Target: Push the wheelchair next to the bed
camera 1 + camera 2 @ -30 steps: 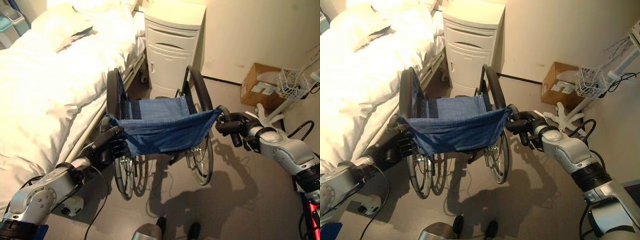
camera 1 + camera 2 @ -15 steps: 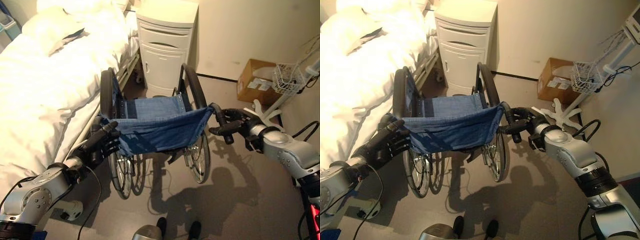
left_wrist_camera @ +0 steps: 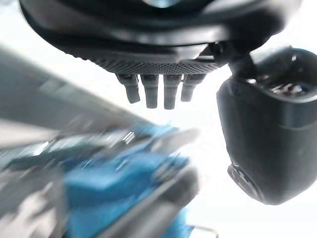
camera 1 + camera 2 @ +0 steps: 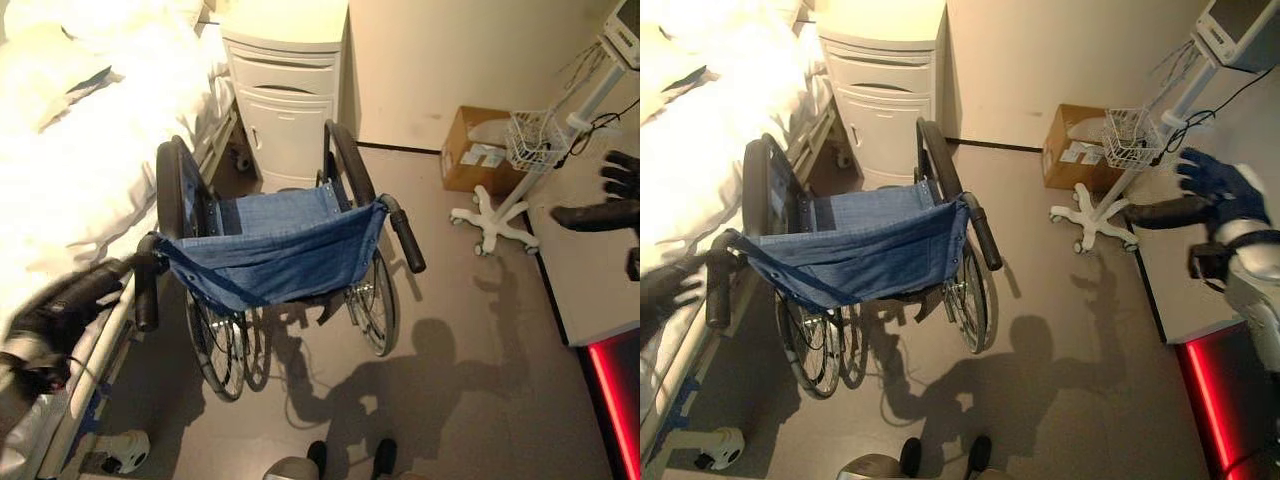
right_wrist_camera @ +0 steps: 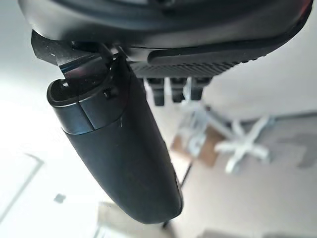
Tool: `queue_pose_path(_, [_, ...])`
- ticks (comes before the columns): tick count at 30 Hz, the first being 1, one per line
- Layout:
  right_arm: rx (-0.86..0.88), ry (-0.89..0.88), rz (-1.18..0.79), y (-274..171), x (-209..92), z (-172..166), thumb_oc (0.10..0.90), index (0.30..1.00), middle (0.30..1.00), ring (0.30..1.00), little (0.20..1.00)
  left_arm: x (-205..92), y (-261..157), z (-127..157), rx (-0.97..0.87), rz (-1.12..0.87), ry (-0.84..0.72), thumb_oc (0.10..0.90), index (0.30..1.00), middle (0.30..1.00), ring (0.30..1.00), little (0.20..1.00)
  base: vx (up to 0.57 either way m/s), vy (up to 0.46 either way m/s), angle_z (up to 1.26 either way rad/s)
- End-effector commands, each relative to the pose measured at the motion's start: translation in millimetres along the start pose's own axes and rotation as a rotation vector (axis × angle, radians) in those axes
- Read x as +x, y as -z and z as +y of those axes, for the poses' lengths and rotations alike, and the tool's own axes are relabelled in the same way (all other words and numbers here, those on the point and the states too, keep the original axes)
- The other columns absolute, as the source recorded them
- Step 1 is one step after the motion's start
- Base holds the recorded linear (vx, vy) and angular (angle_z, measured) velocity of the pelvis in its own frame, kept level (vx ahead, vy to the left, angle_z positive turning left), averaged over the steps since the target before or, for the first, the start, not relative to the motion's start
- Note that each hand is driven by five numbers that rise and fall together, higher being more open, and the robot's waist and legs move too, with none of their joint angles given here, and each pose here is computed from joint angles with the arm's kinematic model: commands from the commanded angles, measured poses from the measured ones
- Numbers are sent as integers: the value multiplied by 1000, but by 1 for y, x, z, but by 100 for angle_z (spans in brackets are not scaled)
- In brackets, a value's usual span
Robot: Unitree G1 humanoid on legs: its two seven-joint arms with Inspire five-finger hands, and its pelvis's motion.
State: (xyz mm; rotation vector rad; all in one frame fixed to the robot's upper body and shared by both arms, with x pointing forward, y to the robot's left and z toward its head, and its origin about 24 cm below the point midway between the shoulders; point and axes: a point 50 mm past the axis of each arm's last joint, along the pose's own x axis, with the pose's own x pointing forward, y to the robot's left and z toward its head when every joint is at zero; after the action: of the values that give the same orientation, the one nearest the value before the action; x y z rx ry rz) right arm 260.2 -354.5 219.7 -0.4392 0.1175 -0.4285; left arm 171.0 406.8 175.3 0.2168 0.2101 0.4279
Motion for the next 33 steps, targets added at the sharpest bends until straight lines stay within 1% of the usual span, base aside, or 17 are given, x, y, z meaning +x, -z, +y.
queue_pose_path(1, [-64,132,-209,-40,-9,-25,800,900,900,900,900,-8,-55,25,232,-194,-77,800,900,900,900,900,-7,-11,-4])
queue_pose_path(6, [-35,125,-131,-15,-13,-23,800,900,900,900,900,-20,-58,43,389,-177,-166,800,900,900,900,900,-7,-6,-2])
queue_pose_path(9, [-20,119,-96,-5,-11,-19,800,900,900,900,900,-25,-63,54,425,-181,-206,800,900,900,900,900,0,0,0])
queue_pose_path(12, [10,127,-51,7,-9,-12,800,900,900,900,900,-26,-59,52,392,-164,-171,800,900,900,900,900,-1,-1,6])
queue_pose_path(15, [25,147,27,33,-10,-6,800,900,900,900,900,-23,-34,39,318,-85,-77,800,900,900,900,900,-4,1,9])
queue_pose_path(17, [34,157,72,47,-12,-6,800,900,900,900,900,-23,-15,30,275,-28,-29,800,900,900,900,900,-6,6,17])
queue_pose_path(19, [81,186,195,85,-21,-5,800,900,900,900,900,-26,35,6,92,136,89,800,900,900,900,900,-15,6,11])
queue_pose_path(20, [94,199,228,96,-23,-5,800,900,900,900,900,-27,48,-1,55,179,115,800,900,900,900,900,0,0,0])
queue_pose_path(22, [118,227,300,118,-28,-3,800,900,900,900,900,-29,78,-13,-19,286,110,800,900,900,900,900,0,0,0])
queue_pose_path(23, [117,229,300,118,-28,-3,800,900,900,900,900,-29,78,-14,-20,286,111,800,900,900,900,900,0,0,0])
queue_pose_path(24, [157,244,370,135,-33,1,800,900,900,900,900,-31,99,-22,-61,375,104,800,900,900,900,900,0,0,0])
queue_pose_path(26, [208,223,524,179,-47,21,800,900,900,900,900,-39,151,-40,-141,569,102,800,900,900,900,900,-27,11,3])
queue_pose_path(27, [206,221,530,181,-47,22,800,900,900,900,900,-40,154,-41,-149,582,104,800,900,900,900,900,-17,7,4])
queue_pose_path(29, [228,191,722,228,-70,52,800,900,900,900,900,-52,206,-73,-230,751,96,800,900,900,900,900,0,0,0])
queue_pose_path(30, [224,185,732,231,-71,54,800,900,900,900,900,-53,209,-76,-233,760,96,800,900,900,900,900,0,0,0])
queue_pose_path(32, [230,117,901,269,-94,89,800,900,900,900,900,-58,243,-103,-263,836,46,800,900,900,900,900,-2,7,-2])
queue_pose_path(33, [230,114,905,270,-94,91,800,900,900,900,900,-58,244,-105,-267,837,44,800,900,900,900,900,2,20,-4])
